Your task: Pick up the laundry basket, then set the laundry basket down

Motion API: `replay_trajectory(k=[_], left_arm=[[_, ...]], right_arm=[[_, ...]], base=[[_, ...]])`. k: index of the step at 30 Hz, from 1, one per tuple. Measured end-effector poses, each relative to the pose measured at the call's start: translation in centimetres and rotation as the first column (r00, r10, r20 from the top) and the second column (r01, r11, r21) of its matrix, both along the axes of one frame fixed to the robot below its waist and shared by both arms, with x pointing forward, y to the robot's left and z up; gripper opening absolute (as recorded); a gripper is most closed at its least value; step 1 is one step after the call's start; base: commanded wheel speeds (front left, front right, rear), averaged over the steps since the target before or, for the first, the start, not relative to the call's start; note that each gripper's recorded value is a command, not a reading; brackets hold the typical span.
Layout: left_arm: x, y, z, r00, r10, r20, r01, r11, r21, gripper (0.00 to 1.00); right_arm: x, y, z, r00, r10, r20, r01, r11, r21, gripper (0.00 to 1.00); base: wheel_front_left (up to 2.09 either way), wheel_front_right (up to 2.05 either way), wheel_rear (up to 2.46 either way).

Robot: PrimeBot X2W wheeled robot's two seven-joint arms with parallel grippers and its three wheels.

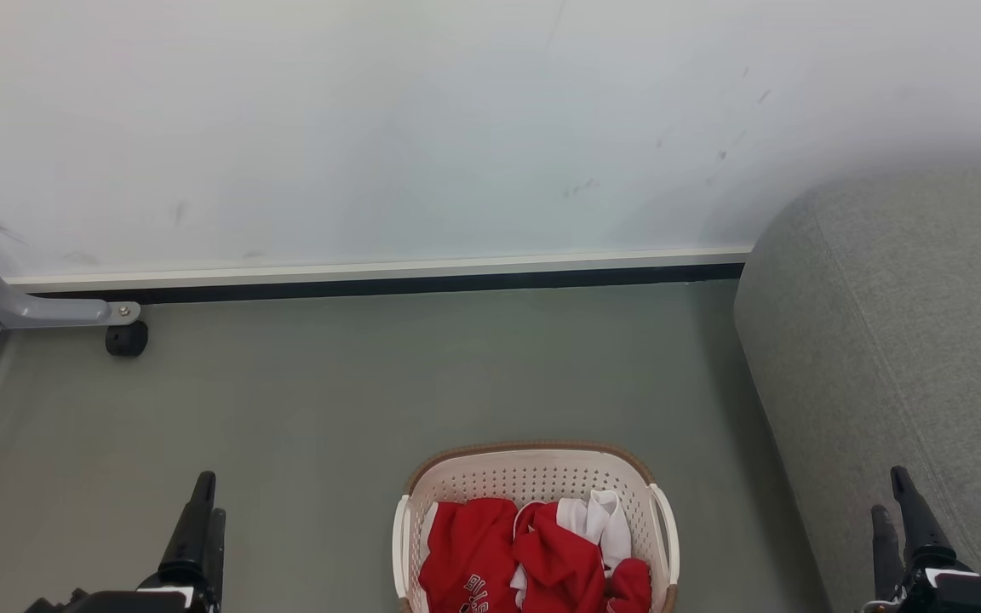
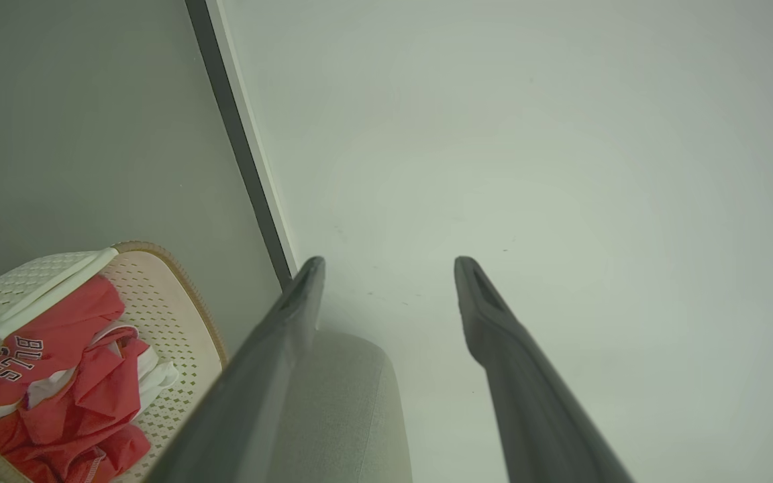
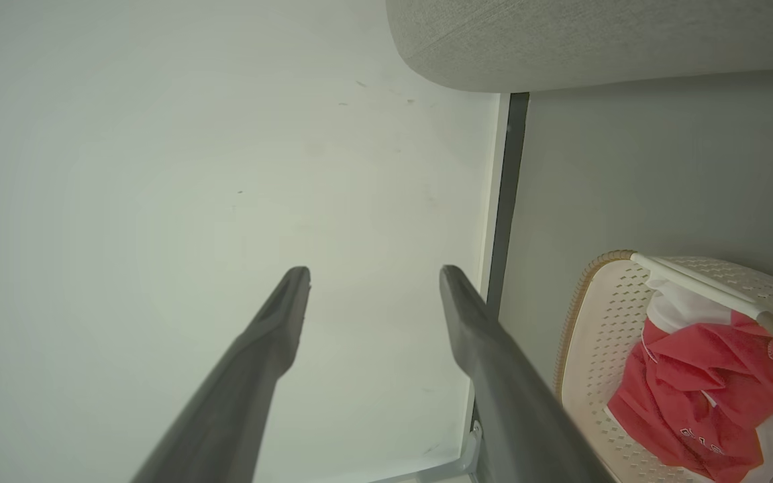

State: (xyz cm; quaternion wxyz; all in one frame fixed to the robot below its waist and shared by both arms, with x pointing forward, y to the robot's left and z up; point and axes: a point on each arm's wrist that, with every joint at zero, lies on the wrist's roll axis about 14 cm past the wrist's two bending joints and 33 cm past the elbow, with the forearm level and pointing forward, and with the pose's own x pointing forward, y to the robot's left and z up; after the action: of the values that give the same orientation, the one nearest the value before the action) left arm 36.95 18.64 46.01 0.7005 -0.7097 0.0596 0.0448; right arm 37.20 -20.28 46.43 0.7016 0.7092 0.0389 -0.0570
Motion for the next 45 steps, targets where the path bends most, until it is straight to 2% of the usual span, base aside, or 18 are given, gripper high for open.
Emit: replay_trajectory(k=[13, 21, 27, 32, 36, 37, 44, 45], left_arm=[[0.4, -0.5, 0.0, 1.0, 0.009, 0.0, -0.009, 1.0, 0.02, 1.0], [0.9, -1.0, 0.6, 0.999, -0.03, 0.013, 0.027, 0.987, 0.156, 1.0], [1.2, -1.1, 0.9, 0.999, -0.046, 0.011, 0.041, 0.965, 0.26, 1.0], [1.6, -1.2, 1.5, 0.998, -0.066, 0.014, 0.056, 0.927, 0.37, 1.0], [1.8, -1.3, 1.9, 0.997, -0.08, 0.016, 0.064, 0.886, 0.458, 1.0], [1.8, -1.3, 1.9, 0.997, -0.08, 0.016, 0.064, 0.886, 0.458, 1.0], [1.9, -1.9, 2.6, 0.992, -0.125, 0.018, 0.087, 0.782, 0.617, 1.0], [2.0, -2.0, 2.9, 0.991, -0.133, 0.024, 0.085, 0.755, 0.65, 1.0]], right_arm=[[0.0, -0.1, -0.1, 1.0, -0.01, -0.009, 0.01, 0.998, -0.061, 1.0], [0.2, -0.3, -0.1, 1.0, 0.0, -0.016, -0.003, 0.983, -0.181, 1.0], [0.7, -0.2, 0.5, 1.0, 0.024, -0.005, -0.024, 0.955, -0.295, 1.0], [0.8, -0.1, 0.6, 0.999, 0.049, -0.017, -0.051, 0.914, -0.404, 1.0], [1.3, 0.3, 1.2, 0.997, 0.078, -0.016, -0.076, 0.867, -0.493, 1.0], [1.3, 0.3, 1.2, 0.997, 0.078, -0.016, -0.076, 0.867, -0.493, 1.0], [1.5, 0.9, 1.5, 0.992, 0.121, -0.025, -0.11, 0.763, -0.637, 1.0], [1.7, 1.1, 1.8, 0.991, 0.132, -0.025, -0.114, 0.732, -0.672, 1.0]], base=[[0.0, 0.0, 0.0], [0.0, 0.0, 0.0], [0.0, 0.0, 0.0], [0.0, 0.0, 0.0], [0.0, 0.0, 0.0], [0.0, 0.0, 0.0], [0.0, 0.0, 0.0], [0.0, 0.0, 0.0]])
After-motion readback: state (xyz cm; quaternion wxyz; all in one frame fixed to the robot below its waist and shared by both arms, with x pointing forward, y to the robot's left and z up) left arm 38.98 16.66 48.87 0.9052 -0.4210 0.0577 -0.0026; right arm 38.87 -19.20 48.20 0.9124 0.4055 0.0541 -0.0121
